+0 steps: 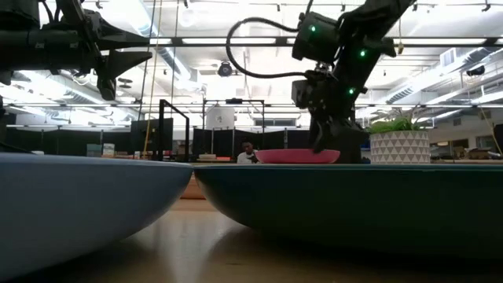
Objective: Place and stack plates onto a shelf
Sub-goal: Put the pink plate on the shelf, then put the brown plate on the shelf
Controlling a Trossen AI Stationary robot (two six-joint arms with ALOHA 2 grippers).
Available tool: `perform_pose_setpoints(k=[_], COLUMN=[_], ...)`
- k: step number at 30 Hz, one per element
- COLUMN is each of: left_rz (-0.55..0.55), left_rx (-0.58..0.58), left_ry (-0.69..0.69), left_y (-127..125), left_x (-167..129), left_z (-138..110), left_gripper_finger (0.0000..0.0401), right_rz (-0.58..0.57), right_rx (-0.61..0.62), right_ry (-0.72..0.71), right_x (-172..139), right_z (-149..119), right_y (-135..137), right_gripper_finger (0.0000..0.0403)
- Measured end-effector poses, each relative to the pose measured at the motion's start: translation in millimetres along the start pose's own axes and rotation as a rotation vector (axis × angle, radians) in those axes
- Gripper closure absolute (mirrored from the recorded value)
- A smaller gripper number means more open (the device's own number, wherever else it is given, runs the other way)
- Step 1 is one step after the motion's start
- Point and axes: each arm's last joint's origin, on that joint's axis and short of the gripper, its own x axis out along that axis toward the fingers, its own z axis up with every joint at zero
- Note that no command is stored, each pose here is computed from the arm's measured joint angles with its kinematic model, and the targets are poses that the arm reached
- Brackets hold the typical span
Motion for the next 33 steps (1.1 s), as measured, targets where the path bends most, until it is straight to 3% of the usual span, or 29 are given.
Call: perform_pose_setpoints(k=[7, 19, 22, 26, 29, 33], left_rz=[0.000, 0.000, 0.000, 0.000, 0.000, 0.000], left_rx=[0.000, 0.000, 0.000, 0.000, 0.000, 0.000], left_ry=[0.000, 0.000, 0.000, 0.000, 0.000, 0.000], left_y=[0, 0, 0, 0, 0, 0], left_x=[0, 0, 0, 0, 0, 0], left_z=[0, 0, 0, 0, 0, 0], left_gripper_finger=[0.0278, 0.0278, 0.0278, 0.0278, 0.0278, 0.0278], right_rz=[-0.023, -0.067, 0.019, 0.298, 0.387, 0.380], right_rx=[0.030, -0.054, -0.055, -0.077, -0.179, -0.281], right_ry=[0.004, -0.100, -0.287, -0.549, -0.501, -0.462], right_x=[9, 4, -2, -10, -14, -18], right_z=[-6, 8, 21, 35, 34, 38], right_y=[-7, -7, -3, 11, 35, 61], right_gripper_finger=[0.0259, 0.0259, 0.0259, 0.0259, 0.0259, 0.0259])
